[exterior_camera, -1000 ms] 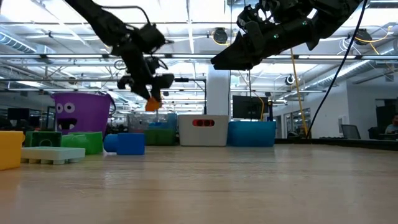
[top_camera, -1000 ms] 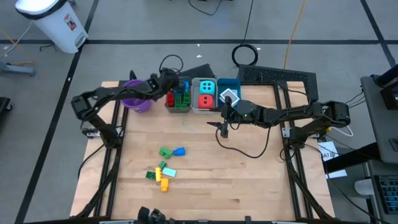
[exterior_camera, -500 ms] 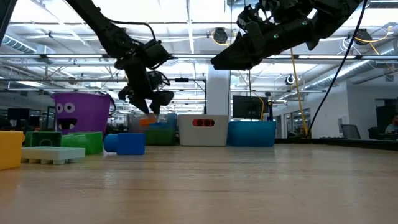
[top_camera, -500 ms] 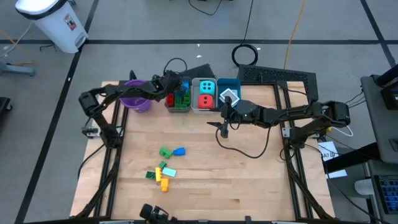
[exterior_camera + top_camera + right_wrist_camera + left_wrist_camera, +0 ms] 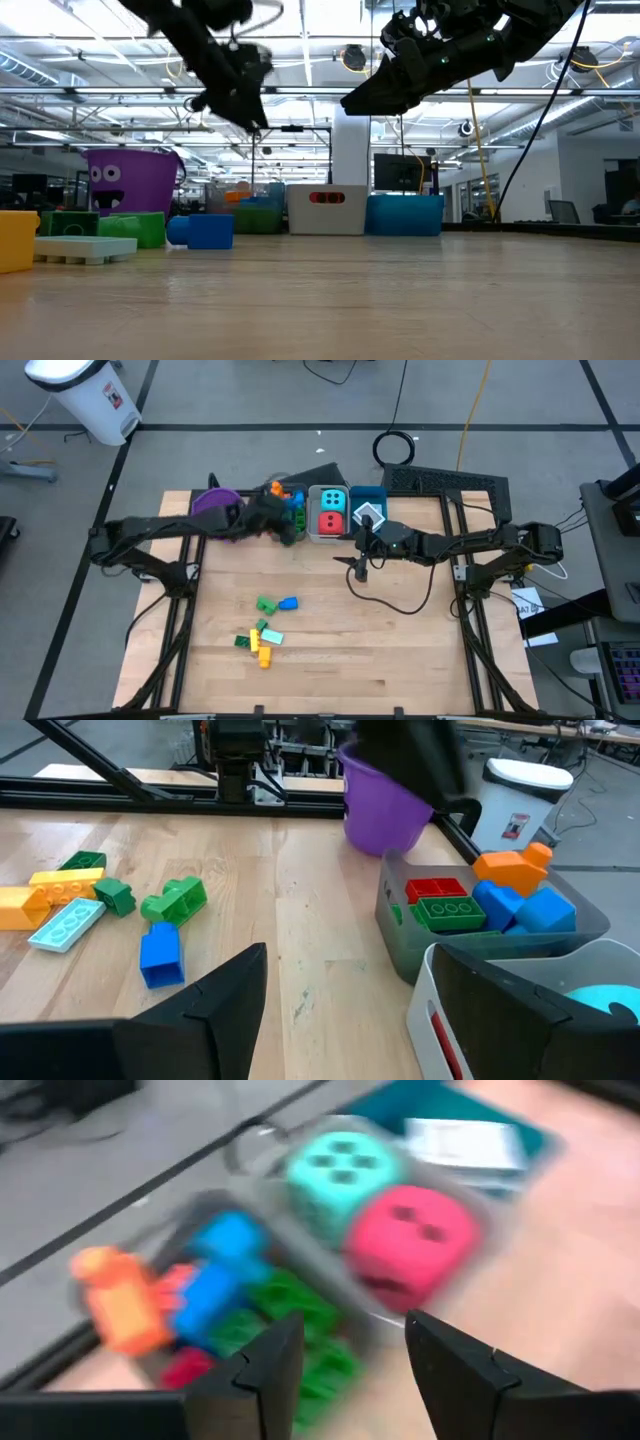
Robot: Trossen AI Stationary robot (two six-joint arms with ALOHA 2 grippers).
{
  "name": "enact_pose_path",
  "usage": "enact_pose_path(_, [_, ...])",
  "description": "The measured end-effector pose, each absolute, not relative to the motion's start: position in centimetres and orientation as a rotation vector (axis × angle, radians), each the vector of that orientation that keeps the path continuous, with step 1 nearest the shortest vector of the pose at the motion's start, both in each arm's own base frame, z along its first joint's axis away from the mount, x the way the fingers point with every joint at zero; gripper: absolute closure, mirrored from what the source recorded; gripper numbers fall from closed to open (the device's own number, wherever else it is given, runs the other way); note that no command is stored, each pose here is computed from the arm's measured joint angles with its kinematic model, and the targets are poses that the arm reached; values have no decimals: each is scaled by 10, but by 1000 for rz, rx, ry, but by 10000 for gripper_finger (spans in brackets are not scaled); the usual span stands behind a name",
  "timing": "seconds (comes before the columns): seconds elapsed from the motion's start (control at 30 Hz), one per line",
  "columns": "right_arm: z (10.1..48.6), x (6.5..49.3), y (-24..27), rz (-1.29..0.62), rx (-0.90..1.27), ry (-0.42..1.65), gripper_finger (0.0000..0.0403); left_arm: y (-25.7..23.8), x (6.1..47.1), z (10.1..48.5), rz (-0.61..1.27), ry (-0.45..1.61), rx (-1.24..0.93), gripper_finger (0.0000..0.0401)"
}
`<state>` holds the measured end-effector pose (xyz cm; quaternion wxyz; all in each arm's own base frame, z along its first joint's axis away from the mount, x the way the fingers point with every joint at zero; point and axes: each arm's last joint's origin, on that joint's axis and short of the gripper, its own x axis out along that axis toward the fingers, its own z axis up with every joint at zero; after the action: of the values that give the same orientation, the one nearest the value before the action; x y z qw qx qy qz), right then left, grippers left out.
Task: Pick & Place Toys
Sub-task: Put the blue game piece into the black bin
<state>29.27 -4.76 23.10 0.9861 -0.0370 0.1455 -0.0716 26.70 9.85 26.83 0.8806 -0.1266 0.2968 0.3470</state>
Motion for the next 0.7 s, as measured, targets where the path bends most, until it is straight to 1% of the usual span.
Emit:
enact_pose_path(0.13, [231,293,-48,-144,-71,292,147,49,268,273,558,608,-210,232])
enact_pose_path(0.33, [231,293,-48,-145,-67,290,147,-7,267,258,385,651,-196,249])
enact_pose_path(0.5, [233,293,-48,-146,-69,272,147,-34,263,234,322,727,-194,259])
enact_pose_path(0.7, [234,293,-48,-147,-69,264,147,-52,255,210,282,788,-180,263])
